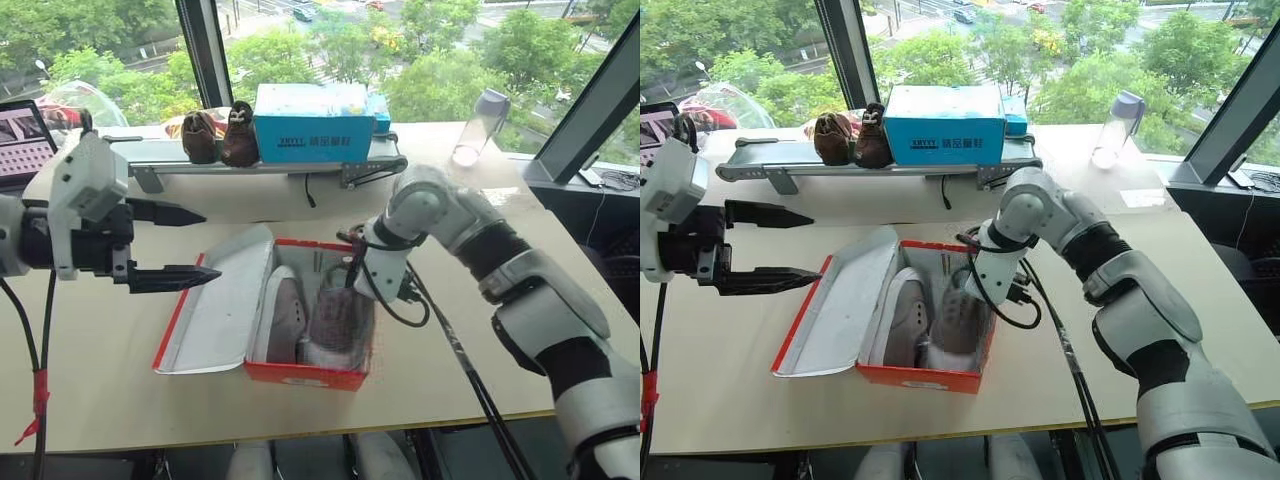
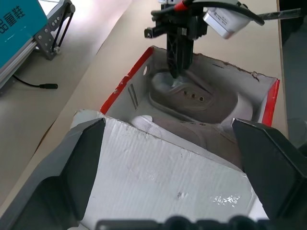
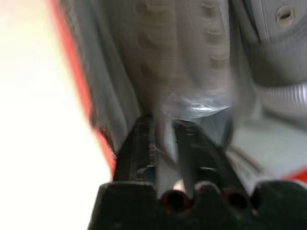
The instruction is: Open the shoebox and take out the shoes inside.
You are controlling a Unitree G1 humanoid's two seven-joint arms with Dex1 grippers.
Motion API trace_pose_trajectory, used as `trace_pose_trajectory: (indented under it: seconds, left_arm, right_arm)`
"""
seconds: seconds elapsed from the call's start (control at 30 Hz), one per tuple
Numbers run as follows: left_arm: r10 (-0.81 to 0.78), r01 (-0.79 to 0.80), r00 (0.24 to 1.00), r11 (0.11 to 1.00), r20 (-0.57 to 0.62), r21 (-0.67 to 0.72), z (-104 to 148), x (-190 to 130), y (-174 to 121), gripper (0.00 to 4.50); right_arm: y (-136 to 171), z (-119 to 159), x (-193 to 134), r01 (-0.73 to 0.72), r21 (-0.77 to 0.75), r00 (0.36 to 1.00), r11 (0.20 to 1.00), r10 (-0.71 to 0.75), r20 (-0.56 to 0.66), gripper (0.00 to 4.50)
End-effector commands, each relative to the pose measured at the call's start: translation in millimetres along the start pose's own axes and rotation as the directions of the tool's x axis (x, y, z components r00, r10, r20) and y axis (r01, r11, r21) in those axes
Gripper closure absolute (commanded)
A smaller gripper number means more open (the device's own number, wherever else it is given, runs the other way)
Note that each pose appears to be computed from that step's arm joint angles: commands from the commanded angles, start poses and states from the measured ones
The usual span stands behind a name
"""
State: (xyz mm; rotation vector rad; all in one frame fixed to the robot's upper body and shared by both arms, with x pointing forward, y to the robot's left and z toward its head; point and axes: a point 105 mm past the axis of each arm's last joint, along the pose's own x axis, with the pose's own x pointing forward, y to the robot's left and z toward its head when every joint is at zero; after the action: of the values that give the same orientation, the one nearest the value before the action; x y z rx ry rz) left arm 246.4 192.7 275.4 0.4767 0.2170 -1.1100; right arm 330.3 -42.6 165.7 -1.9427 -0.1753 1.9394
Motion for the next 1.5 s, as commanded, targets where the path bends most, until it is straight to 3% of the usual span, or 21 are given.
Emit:
trace_pose_trajectory:
  seconds: [0.03, 0.4, 0.7, 0.93, 1.1, 1.2, 1.4, 1.5]
  left_arm:
    - [0.012, -0.013, 1.0, 0.999, 0.023, 0.043, 9, -2, 1, 0.0]
    - [0.003, -0.005, 0.999, 0.999, 0.037, 0.049, 9, 2, 4, 0.0]
    - [-0.018, 0.015, 0.999, 0.997, 0.051, 0.071, 11, 9, 9, 0.0]
    - [-0.039, 0.034, 0.998, 0.996, 0.059, 0.081, 11, 14, 14, 0.0]
    - [-0.061, 0.055, 0.996, 0.994, 0.068, 0.092, 12, 19, 17, 0.0]
    - [-0.079, 0.073, 0.994, 0.993, 0.07, 0.093, 12, 23, 17, 0.0]
    - [-0.111, 0.105, 0.992, 0.991, 0.066, 0.088, 10, 28, 18, 0.0]
    - [-0.128, 0.121, 0.99, 0.988, 0.067, 0.093, 11, 32, 21, 0.0]
  right_arm:
    - [-4, 4, -10, -0.001, -0.014, 1.0, 1.0, 0.001, 0.001, 4.49]
    - [-33, 10, -47, 0.158, 0.025, 0.987, 0.987, -0.159, 0.012, 4.49]
    - [-52, 22, -109, 0.317, 0.126, 0.946, 0.94, -0.323, 0.032, 4.49]
    - [-47, -2, -175, 0.467, 0.296, 0.884, 0.833, -0.449, -0.132, 4.49]
    - [-3, -47, -211, 0.604, 0.51, 0.797, 0.613, -0.465, -0.385, 4.49]
    - [47, -66, -215, 0.629, 0.671, 0.77, 0.392, -0.434, -0.468, 4.49]
    - [115, -46, -190, 0.511, 0.849, 0.817, 0.137, -0.384, -0.43, 4.49]
    - [143, -41, -180, 0.506, 0.862, 0.807, -0.013, -0.345, -0.479, 4.49]
